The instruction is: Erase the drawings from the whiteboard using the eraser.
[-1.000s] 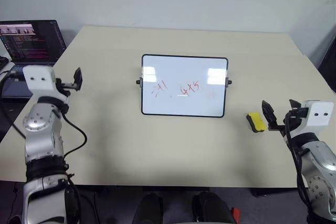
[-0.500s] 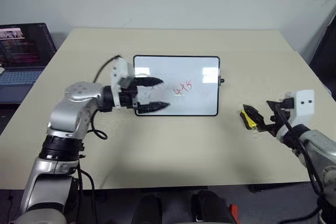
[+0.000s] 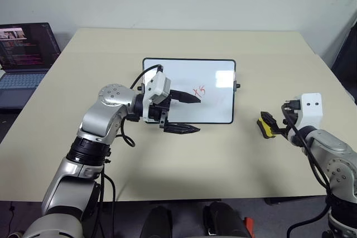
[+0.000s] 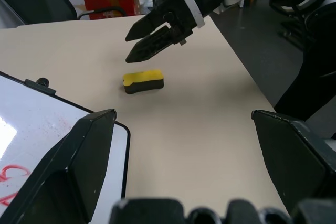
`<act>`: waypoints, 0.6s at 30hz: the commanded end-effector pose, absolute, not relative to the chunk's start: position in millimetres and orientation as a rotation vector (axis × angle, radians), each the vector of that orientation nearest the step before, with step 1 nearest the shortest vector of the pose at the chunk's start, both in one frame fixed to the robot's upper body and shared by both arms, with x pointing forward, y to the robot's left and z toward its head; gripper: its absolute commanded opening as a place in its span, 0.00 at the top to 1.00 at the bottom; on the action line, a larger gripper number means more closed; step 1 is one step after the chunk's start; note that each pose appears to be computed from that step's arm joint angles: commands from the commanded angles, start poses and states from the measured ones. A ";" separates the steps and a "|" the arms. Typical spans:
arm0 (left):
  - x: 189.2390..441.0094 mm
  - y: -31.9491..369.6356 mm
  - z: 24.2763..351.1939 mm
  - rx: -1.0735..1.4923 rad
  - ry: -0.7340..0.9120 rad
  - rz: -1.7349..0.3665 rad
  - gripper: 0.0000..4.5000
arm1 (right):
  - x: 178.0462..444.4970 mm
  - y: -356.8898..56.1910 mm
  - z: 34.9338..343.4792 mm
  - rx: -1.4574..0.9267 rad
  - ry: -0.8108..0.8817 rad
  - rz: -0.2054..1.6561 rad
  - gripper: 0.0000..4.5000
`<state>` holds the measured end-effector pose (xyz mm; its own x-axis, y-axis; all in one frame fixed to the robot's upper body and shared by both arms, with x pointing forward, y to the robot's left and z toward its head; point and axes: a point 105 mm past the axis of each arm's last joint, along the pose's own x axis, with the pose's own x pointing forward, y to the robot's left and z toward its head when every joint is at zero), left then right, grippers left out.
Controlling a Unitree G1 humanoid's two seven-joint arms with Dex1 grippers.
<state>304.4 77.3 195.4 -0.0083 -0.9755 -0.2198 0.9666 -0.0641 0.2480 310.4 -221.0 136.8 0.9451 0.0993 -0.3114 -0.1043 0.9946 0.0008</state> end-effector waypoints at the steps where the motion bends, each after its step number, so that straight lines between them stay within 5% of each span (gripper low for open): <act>1: 303.5 75.3 203.3 0.412 -0.064 -1.606 0.00 | 313.3 -219.9 133.7 -0.023 0.304 0.119 0.01; 18: 305.2 77.2 199.7 0.416 -0.059 -1.586 0.00 | 321.3 -230.8 108.0 -0.066 0.355 0.120 0.01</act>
